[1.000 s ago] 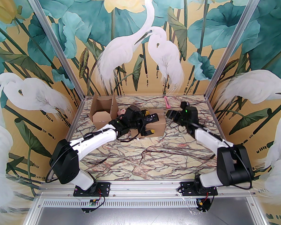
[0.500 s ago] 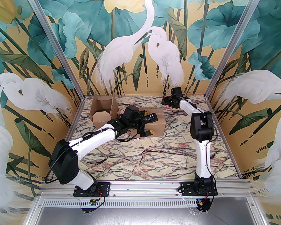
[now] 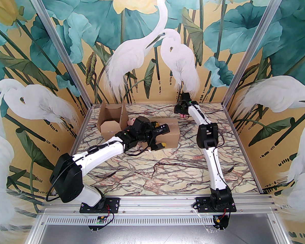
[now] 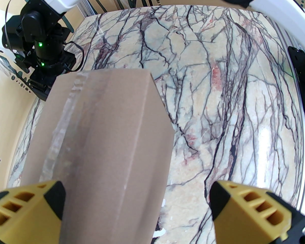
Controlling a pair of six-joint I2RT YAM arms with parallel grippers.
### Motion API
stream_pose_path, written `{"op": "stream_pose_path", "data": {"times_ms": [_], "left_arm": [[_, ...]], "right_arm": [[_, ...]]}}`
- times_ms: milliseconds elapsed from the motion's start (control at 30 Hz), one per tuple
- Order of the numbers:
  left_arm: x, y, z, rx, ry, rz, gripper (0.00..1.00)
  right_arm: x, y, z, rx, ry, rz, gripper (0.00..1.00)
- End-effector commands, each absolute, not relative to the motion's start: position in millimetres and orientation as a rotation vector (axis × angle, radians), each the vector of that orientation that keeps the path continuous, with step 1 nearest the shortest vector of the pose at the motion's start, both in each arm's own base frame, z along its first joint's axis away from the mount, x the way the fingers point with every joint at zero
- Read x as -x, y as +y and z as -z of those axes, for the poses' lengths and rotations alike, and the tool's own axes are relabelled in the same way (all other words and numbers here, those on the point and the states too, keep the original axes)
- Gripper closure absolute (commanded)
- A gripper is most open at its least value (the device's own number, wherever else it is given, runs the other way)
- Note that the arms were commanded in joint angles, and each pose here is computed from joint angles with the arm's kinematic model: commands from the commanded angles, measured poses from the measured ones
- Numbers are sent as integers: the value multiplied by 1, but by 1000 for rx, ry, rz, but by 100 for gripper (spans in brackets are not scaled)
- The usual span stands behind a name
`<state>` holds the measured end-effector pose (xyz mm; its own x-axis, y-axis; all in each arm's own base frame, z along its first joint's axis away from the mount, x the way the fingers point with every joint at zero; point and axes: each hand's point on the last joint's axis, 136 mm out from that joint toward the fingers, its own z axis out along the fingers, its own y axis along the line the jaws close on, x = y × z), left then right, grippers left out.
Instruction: Unpack the express box
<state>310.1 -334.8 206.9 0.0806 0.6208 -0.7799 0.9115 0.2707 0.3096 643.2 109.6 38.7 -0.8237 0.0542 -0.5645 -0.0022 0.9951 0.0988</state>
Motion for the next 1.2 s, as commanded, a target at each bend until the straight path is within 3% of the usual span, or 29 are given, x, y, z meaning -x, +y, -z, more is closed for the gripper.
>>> {"op": "stream_pose_path", "data": {"times_ms": [0, 100, 400, 533, 733, 900, 1033, 1167], "left_arm": [[-306, -336, -218, -1416, 1609, 440, 0], [-304, -335, -219, -1415, 1611, 446, 1], [-299, -335, -231, -1389, 1603, 476, 0], [-293, -334, -236, -1383, 1593, 485, 0], [-284, -336, -241, -1385, 1564, 494, 1], [-276, -340, -241, -1394, 1542, 519, 1], [-271, -345, -239, -1403, 1526, 536, 1], [-269, -349, -240, -1408, 1509, 548, 1]], "right_arm": [[-628, 104, -14, -11, 2630, -58, 35], [-624, 101, -7, -20, 2657, -31, 38], [-620, 103, -2, -6, 2678, -42, 68], [-607, 110, -3, 21, 2722, -79, 71], [-564, 113, -23, 30, 2773, -63, 74], [-500, 107, -35, -16, 2773, -89, 74], [-441, 100, -26, -21, 2804, -95, 68], [-419, 86, -16, -34, 2831, -37, 53]]}}
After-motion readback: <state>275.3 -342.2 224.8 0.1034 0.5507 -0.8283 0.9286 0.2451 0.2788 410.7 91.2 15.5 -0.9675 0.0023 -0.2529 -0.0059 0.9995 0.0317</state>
